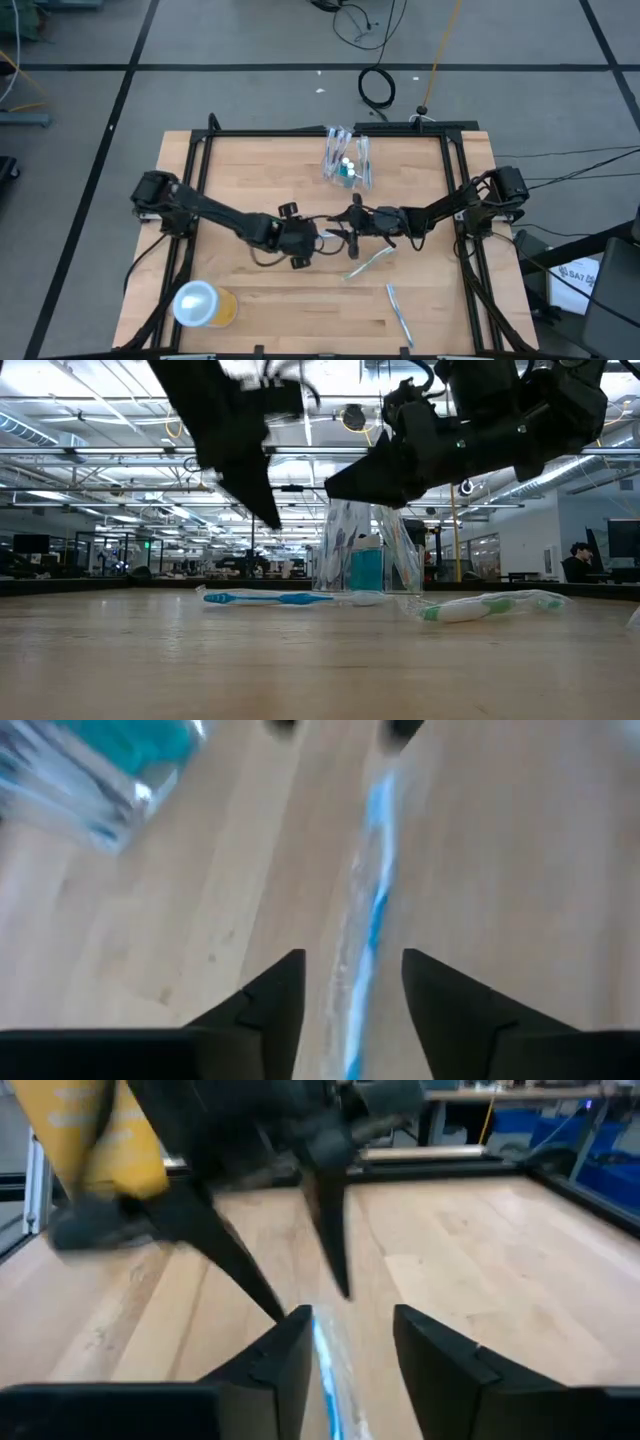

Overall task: Pick & Place toothbrushing station
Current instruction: Put the blue toothbrush into the transparent organizer

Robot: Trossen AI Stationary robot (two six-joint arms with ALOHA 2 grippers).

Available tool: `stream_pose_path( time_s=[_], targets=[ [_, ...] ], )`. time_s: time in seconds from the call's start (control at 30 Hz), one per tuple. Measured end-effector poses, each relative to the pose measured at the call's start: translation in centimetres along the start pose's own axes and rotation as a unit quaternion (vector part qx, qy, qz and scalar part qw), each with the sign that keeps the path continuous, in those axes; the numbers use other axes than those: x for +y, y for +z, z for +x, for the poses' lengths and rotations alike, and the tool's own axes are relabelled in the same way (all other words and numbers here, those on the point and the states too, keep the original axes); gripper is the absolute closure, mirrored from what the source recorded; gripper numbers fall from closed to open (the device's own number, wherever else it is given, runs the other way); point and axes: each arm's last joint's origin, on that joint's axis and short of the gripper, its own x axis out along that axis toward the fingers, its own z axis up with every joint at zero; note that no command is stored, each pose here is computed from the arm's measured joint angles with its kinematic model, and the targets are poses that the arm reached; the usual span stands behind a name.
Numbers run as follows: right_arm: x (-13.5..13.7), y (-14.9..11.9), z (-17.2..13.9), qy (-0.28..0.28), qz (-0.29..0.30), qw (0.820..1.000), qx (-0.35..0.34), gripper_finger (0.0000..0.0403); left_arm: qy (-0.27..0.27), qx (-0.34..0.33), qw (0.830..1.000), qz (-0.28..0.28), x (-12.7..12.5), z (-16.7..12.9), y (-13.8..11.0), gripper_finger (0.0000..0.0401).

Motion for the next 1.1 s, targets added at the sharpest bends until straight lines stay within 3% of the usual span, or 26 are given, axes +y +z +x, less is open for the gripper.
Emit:
stream_pose_path(
  time_s=[0.13,0.33,0.53,0.7,0.93,1.1],
  targets=[
    [-0.2,-0.1,0.0,-0.001,0.021,1.0,0.008,0.0244,0.026,0.05,0.998,-0.004,0.4,3.9,-0.9,0.021],
    [-0.4,-0.2,0.1,-0.006,0.033,0.999,0.01,0.0234,-0.014,0.094,0.995,-0.025,0.9,6.8,-1.4,0.0219],
    [-0.4,-0.2,0.1,-0.005,0.033,0.999,0.013,0.0234,-0.021,0.091,0.995,-0.043,1.6,6.5,-1.1,0.0251],
    [-0.4,-0.2,0.1,-0.005,0.033,0.999,0.011,0.0234,-0.033,0.052,0.996,-0.059,2.6,3.9,0.2,0.027],
    [-0.4,-0.2,0.1,-0.005,0.033,0.999,0.011,0.0234,-0.127,0.031,0.991,-0.036,1.5,2.4,0.8,0.0271],
    [-0.4,-0.2,0.1,-0.005,0.033,0.999,0.012,0.0234,-0.133,0.05,0.99,-0.005,0.4,4.0,0.1,0.0246]
  ],
)
